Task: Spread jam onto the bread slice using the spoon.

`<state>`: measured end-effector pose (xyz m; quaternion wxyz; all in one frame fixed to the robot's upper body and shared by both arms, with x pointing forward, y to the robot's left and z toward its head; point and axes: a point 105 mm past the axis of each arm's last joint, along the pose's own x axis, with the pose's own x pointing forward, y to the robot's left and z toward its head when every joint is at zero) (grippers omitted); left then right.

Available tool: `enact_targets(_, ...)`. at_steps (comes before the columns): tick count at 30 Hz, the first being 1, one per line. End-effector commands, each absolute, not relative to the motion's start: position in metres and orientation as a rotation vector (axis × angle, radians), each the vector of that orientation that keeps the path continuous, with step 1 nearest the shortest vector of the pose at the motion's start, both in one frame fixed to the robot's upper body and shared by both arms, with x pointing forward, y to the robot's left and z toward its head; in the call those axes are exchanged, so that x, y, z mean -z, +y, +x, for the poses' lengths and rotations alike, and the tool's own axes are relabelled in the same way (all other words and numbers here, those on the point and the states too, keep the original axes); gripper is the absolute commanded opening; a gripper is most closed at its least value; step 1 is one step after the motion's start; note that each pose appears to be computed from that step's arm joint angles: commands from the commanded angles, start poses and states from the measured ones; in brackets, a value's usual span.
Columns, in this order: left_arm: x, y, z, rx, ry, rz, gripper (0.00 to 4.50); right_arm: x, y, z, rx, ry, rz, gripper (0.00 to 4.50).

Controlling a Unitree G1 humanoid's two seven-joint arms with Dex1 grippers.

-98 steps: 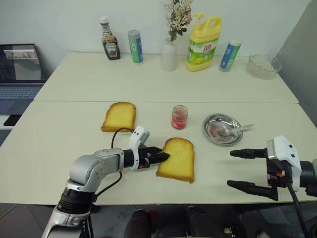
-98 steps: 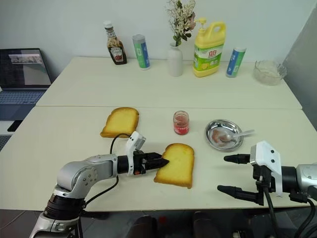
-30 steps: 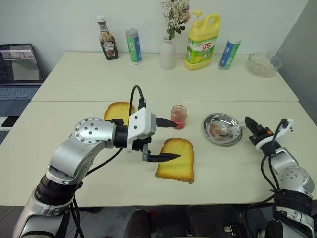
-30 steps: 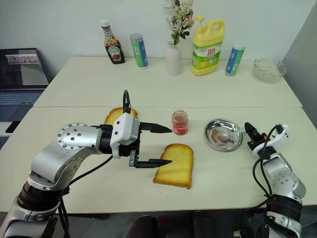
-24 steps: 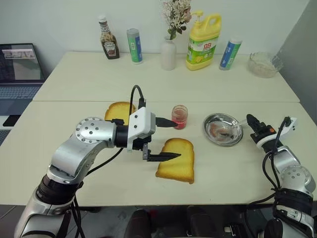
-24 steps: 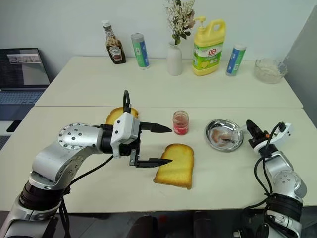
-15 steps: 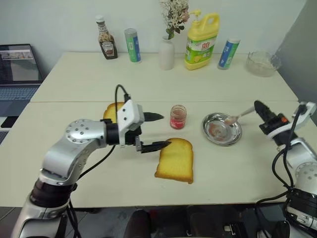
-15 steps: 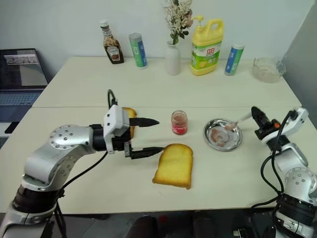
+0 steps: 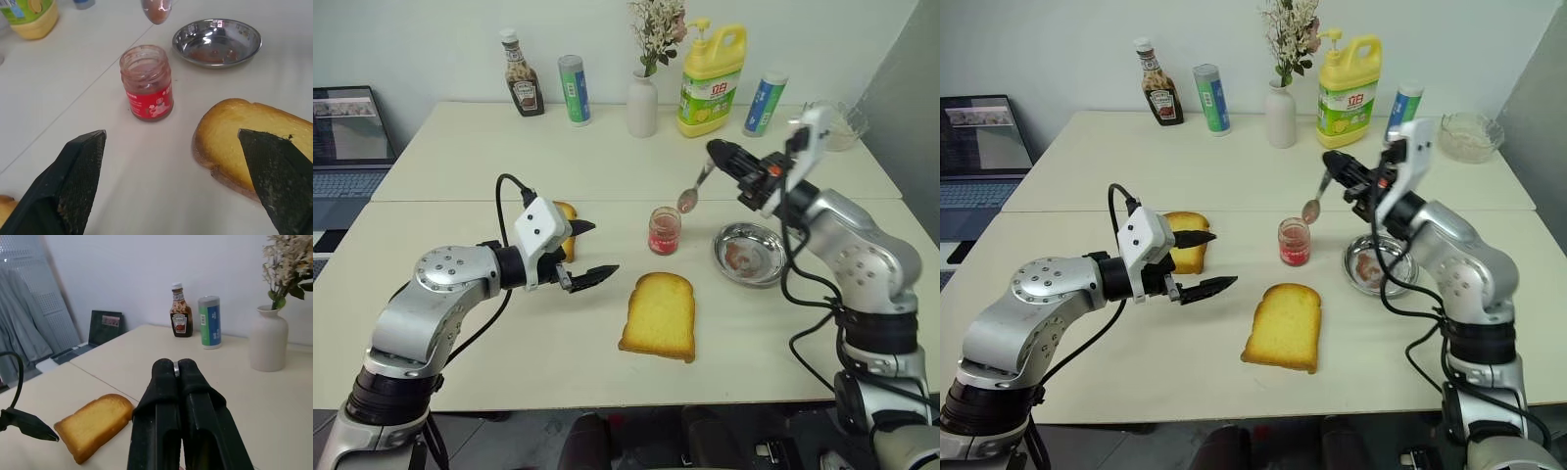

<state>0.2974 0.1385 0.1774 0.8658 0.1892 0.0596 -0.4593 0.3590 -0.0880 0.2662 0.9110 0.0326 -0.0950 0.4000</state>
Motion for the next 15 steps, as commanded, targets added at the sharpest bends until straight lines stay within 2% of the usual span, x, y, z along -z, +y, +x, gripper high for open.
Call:
enact_targets(1, -0.184, 0.137, 0.294, 0.955, 0.101, 0.417, 4.5, -0.27, -0.082, 0.359, -0.863, -0.247, -0.053, 0.02)
enact_targets(15, -0.184, 0.133, 0.29, 0.974, 0.121, 0.392, 4.5, -0.232, -0.054, 0.368, -0.909, -0.314, -0.457, 0.02)
